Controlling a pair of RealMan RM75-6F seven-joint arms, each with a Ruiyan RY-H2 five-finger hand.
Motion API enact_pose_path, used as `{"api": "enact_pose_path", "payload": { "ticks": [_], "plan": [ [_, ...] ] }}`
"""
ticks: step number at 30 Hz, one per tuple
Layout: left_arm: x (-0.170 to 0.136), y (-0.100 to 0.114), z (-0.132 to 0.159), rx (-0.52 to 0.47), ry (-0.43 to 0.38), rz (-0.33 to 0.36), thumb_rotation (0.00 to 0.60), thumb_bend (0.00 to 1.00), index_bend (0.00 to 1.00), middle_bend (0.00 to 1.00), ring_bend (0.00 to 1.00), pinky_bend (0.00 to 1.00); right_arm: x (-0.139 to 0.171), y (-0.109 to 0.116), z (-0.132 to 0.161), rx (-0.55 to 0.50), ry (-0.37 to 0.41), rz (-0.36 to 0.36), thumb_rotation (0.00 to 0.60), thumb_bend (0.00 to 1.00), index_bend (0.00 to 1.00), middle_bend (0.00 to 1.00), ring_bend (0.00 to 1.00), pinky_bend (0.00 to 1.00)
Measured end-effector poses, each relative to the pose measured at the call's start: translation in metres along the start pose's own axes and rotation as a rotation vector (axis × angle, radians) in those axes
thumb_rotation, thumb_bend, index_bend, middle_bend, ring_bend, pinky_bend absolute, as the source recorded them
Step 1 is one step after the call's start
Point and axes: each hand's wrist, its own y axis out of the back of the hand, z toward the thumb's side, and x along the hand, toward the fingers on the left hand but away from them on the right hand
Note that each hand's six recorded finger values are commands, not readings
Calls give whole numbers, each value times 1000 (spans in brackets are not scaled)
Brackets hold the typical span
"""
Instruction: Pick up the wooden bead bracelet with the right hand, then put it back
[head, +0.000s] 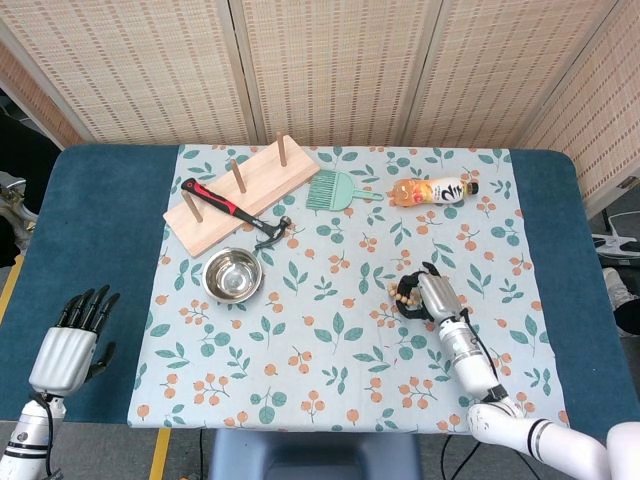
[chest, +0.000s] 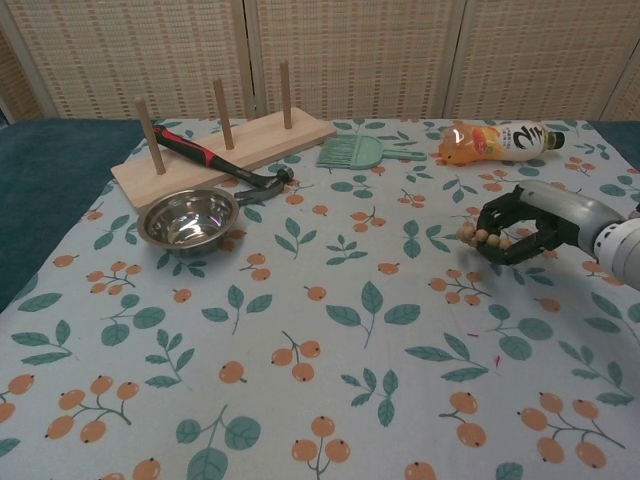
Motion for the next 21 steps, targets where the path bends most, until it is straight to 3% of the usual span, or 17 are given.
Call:
{"api": "enact_pose_path", "payload": {
  "ticks": [4,7,11,17,21],
  "plan": [
    [0,0,0,1,-1,0,600,441,0,0,0,141,2,4,7,-269,-32,70,600,402,720,628,273,14],
    [1,-1,1,1,-1,-4,600,439,0,0,0,142,3,9,14,-428,-41,105,600,416,681,628,241,87],
    [2,-3,2,2,-3,-10,600,439,0,0,0,142,6,16,27,-748,-51,133,600,503,662,622,229,313],
    [2,-3,1,1,-3,-9,600,439,0,0,0,142,14,17,37,-1266,-99,231,600,553,661,622,286,492],
    [2,-3,1,1,-2,-8,600,440,0,0,0,142,20,12,38,-1406,-113,284,600,580,661,622,302,517]
  ]
}}
